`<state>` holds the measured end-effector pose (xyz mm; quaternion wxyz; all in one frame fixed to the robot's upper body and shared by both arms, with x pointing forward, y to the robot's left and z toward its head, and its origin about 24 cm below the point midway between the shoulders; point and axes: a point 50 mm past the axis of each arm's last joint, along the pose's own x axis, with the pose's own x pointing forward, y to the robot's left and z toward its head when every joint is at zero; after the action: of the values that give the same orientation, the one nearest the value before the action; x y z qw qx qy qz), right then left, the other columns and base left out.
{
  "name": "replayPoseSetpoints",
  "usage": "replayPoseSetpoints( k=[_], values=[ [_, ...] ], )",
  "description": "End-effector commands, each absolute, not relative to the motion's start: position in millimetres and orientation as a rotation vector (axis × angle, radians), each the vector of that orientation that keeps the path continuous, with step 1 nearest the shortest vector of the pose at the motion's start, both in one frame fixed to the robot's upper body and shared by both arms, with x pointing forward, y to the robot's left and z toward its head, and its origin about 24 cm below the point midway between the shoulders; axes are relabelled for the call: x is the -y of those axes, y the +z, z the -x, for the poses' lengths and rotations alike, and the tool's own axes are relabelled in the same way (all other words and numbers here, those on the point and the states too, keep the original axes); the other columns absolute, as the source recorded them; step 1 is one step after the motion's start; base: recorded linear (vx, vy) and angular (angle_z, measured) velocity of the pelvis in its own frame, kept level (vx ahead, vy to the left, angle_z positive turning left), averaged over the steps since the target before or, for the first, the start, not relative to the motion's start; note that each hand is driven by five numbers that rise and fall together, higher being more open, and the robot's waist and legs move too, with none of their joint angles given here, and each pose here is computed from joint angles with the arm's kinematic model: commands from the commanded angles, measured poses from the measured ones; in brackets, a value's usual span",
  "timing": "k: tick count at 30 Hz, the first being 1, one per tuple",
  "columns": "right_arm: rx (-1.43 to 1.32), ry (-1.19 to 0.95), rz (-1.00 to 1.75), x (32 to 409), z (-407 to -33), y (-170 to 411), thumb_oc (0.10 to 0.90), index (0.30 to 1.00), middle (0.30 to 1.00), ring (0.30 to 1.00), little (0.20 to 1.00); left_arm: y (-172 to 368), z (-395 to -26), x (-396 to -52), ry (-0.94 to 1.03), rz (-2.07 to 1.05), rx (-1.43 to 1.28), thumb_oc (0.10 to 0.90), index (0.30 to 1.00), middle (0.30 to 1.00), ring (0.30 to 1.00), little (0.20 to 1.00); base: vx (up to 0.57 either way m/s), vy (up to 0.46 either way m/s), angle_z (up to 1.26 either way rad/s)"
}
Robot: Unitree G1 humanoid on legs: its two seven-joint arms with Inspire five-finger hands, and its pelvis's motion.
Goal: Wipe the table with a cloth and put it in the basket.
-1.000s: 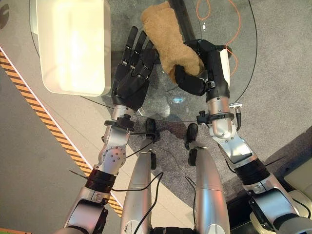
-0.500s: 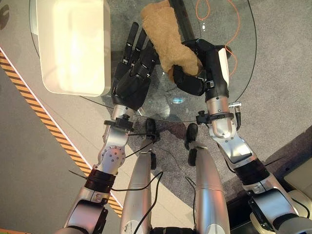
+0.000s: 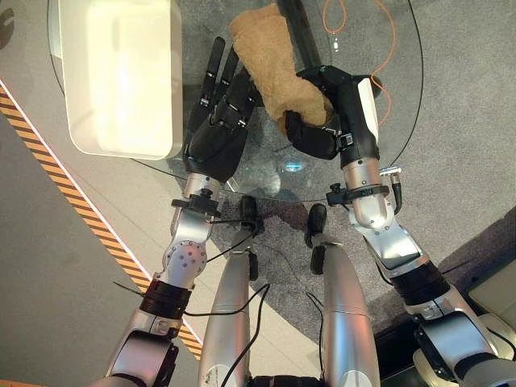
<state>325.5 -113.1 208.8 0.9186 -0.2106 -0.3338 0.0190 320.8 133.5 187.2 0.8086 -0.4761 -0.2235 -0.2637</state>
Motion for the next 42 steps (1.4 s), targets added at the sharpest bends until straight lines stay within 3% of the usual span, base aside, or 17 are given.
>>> replayPoseSetpoints(
  k=[1, 20, 32, 42],
  values=[
    [1.146, 0.174, 0.34, 80.0, -275.6, 276.0, 0.1, 0.3, 0.3, 0.3, 0.2, 260.9, -293.1, -130.3, -0.721, 1.025, 0.842, 0.8, 0.9, 0.9, 0.9, 0.9, 0.0, 0.0, 0.0],
    [1.454, -0.084, 0.157, 110.6, -243.9, 315.7, 0.1, 0.3, 0.3, 0.3, 0.2, 257.8, -299.3, -145.7, -0.558, 0.966, 0.82, 0.8, 0.9, 0.9, 0.9, 0.9, 0.0, 0.0, 0.0],
    [1.465, -0.004, 0.144, 102.7, -238.4, 316.5, 0.1, 0.3, 0.3, 0.3, 0.2, 257.5, -303.2, -145.9, -0.518, 0.972, 0.79, 0.8, 0.9, 0.9, 0.9, 0.9, 0.0, 0.0, 0.0],
    [1.397, 0.068, 0.182, 93.3, -245.8, 312.4, 0.1, 0.3, 0.3, 0.3, 0.2, 262.5, -302.0, -138.3, -0.596, 0.961, 0.798, 0.8, 0.9, 0.9, 0.9, 0.9, 0.0, 0.0, 0.0]
  ],
)
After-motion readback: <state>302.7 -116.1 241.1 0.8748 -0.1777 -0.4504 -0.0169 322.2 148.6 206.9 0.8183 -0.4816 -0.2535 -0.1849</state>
